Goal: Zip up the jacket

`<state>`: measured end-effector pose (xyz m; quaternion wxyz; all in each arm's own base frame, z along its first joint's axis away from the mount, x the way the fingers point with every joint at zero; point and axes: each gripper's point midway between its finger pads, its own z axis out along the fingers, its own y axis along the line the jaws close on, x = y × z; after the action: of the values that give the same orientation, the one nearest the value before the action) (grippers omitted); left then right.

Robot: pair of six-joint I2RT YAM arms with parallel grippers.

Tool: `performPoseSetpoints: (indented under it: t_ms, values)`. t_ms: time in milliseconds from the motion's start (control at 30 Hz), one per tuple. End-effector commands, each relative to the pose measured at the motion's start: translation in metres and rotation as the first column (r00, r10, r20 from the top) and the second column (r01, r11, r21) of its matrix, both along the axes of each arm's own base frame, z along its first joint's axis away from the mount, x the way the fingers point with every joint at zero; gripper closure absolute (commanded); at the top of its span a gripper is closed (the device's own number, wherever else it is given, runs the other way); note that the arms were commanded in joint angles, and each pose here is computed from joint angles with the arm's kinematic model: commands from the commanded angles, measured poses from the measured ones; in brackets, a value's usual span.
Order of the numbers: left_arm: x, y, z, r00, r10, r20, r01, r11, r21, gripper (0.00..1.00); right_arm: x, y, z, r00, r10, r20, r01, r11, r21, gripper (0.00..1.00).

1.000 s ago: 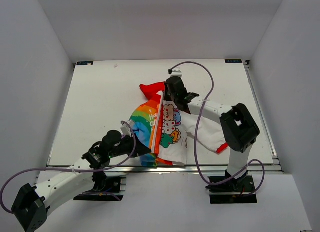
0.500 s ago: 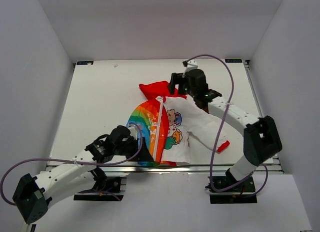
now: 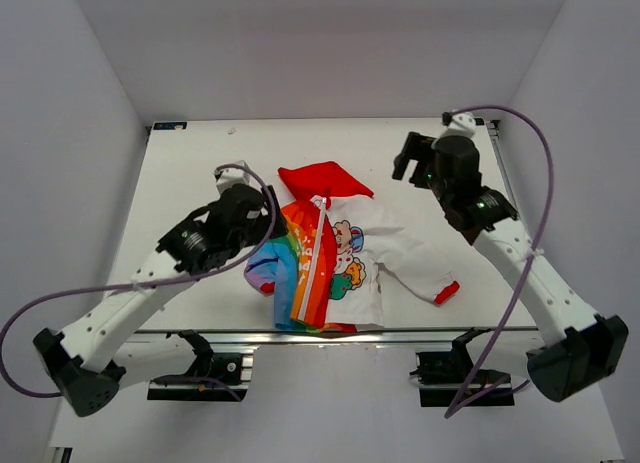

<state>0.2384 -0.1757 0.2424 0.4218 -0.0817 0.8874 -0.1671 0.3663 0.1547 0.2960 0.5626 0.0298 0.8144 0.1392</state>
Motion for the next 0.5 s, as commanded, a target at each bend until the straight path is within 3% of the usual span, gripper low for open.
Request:
performPoseSetpoints:
  t_ms: [0, 167, 467]
  values:
    - [0.035, 0.069, 0.016, 0.948, 0.300, 0.105, -0.313, 0.940, 0.139, 0.02, -0.029, -0.052, -0.025, 0.976, -0.195, -0.100, 0.186, 0.978, -0.091, 0.11]
    - [0.062, 0.113, 0.039, 0.924, 0.356, 0.142, -0.360, 0.933, 0.000, 0.02, -0.066, -0.094, -0.031, 0.931, -0.351, -0.103, 0.339, 0.933, -0.121, 0.11]
    - [0.091, 0.132, 0.002, 0.936, 0.351, 0.023, -0.351, 0.936, -0.034, 0.02, -0.093, -0.098, -0.055, 0.954, -0.285, -0.090, 0.275, 0.955, -0.108, 0.11]
